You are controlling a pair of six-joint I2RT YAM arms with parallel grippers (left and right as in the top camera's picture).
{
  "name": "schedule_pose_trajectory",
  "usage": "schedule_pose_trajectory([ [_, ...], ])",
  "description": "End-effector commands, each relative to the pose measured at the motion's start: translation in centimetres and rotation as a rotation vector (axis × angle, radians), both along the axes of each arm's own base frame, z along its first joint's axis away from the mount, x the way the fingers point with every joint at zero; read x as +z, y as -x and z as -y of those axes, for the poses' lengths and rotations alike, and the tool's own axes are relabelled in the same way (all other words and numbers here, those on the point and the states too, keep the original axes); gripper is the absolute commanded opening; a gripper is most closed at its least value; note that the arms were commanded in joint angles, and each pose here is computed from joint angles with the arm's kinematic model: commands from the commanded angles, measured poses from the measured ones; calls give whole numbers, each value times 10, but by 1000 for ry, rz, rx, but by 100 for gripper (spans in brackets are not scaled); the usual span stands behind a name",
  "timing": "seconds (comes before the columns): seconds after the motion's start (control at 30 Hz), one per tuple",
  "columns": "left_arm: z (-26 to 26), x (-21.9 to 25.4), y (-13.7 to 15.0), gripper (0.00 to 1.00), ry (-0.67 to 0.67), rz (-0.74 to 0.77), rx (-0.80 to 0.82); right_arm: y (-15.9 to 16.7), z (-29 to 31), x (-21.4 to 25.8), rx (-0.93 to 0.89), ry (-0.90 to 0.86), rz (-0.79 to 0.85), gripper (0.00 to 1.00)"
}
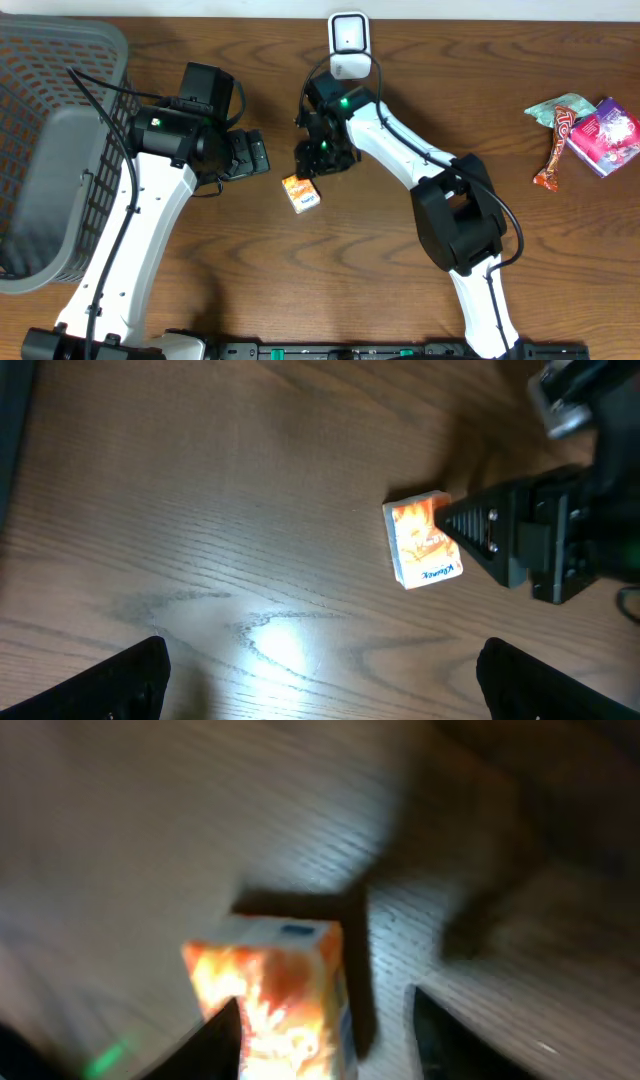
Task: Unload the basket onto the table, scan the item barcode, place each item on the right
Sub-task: 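Lift the orange box off the table with the right gripper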
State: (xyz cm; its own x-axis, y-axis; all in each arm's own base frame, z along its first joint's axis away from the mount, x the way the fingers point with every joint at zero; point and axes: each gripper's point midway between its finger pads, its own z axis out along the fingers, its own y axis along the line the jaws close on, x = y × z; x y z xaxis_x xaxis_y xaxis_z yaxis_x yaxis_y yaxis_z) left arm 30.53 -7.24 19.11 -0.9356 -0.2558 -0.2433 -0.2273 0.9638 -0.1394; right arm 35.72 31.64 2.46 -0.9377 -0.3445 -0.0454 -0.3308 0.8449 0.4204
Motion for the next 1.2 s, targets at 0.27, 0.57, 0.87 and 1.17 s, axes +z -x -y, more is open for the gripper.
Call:
schedule_pose_trajectory([
  [0.27,-3,0,-2,98,-20,2,-8,-13,52,-17,-128,251,28,1],
  [0.57,-3,0,-2,98,-20,2,-8,-41,108,47,-206,472,104,24],
  [0.87,-3,0,-2,98,-20,2,-8,-31,92,56,-188,403,59,46],
  [1.17,-3,0,-2,98,-20,2,-8,-24,103,57,-166,403,6,65],
])
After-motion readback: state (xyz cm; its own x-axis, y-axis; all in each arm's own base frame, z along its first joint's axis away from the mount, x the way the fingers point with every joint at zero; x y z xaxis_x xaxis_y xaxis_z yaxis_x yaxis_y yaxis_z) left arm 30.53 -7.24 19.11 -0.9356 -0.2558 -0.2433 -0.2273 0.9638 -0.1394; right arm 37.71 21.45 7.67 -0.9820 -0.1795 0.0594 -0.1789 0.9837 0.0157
